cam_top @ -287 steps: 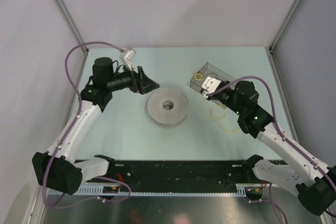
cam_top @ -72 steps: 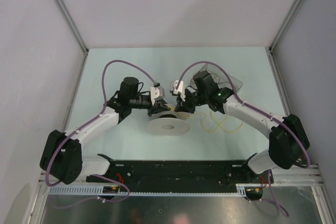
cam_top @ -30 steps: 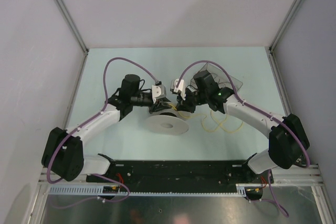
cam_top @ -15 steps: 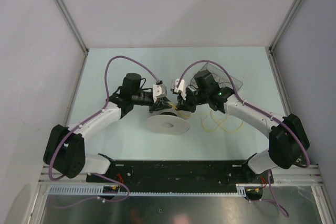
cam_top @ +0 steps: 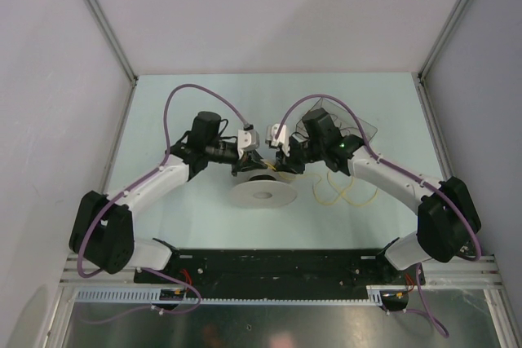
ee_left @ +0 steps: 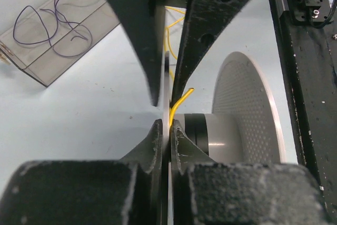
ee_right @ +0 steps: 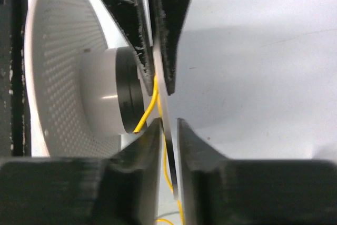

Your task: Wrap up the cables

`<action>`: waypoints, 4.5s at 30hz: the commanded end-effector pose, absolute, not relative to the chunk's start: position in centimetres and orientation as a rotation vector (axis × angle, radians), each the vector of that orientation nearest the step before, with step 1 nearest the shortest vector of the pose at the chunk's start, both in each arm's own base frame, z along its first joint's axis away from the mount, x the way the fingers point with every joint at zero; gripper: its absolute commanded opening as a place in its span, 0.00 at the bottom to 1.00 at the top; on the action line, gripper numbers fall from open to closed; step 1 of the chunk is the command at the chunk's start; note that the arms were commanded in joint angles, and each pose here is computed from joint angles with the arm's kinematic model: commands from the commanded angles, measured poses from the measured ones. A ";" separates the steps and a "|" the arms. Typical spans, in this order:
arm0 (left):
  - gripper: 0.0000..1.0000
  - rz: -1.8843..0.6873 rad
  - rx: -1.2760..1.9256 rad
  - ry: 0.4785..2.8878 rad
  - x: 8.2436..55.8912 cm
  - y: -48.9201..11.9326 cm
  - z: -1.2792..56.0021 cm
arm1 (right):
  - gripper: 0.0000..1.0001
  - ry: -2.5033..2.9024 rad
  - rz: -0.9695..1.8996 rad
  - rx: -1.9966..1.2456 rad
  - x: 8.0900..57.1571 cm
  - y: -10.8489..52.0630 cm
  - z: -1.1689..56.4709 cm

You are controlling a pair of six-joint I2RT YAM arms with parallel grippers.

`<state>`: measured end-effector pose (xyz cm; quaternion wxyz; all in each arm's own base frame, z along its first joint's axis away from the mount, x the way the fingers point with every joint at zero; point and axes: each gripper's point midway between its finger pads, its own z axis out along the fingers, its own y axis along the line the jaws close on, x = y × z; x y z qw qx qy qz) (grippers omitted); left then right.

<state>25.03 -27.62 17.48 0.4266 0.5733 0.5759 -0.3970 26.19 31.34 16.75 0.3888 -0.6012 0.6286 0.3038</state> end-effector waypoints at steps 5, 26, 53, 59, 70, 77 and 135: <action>0.00 -0.863 1.347 1.561 26.5 -25.7 18.4 | 0.80 1.593 0.656 -1.278 30.1 28.9 22.1; 0.00 -0.784 1.342 1.658 25.0 -23.0 18.5 | 0.99 1.838 0.500 -1.159 31.1 20.5 20.8; 0.00 -0.777 1.071 1.632 25.9 -20.7 26.9 | 0.73 1.837 0.557 -1.742 26.2 17.2 3.9; 0.00 -0.835 0.930 1.667 26.6 -19.6 29.6 | 0.46 1.888 0.536 -1.747 26.8 17.1 1.6; 0.00 -0.781 0.099 1.806 32.2 -13.7 35.5 | 0.00 1.702 0.513 -1.668 25.1 21.3 9.4; 0.00 -0.741 -0.395 1.733 34.8 -9.8 37.7 | 0.00 1.447 0.506 -1.715 19.5 27.2 15.7; 0.00 -0.692 0.485 1.421 22.3 -16.3 45.8 | 0.59 1.566 0.352 -1.113 35.5 27.8 28.4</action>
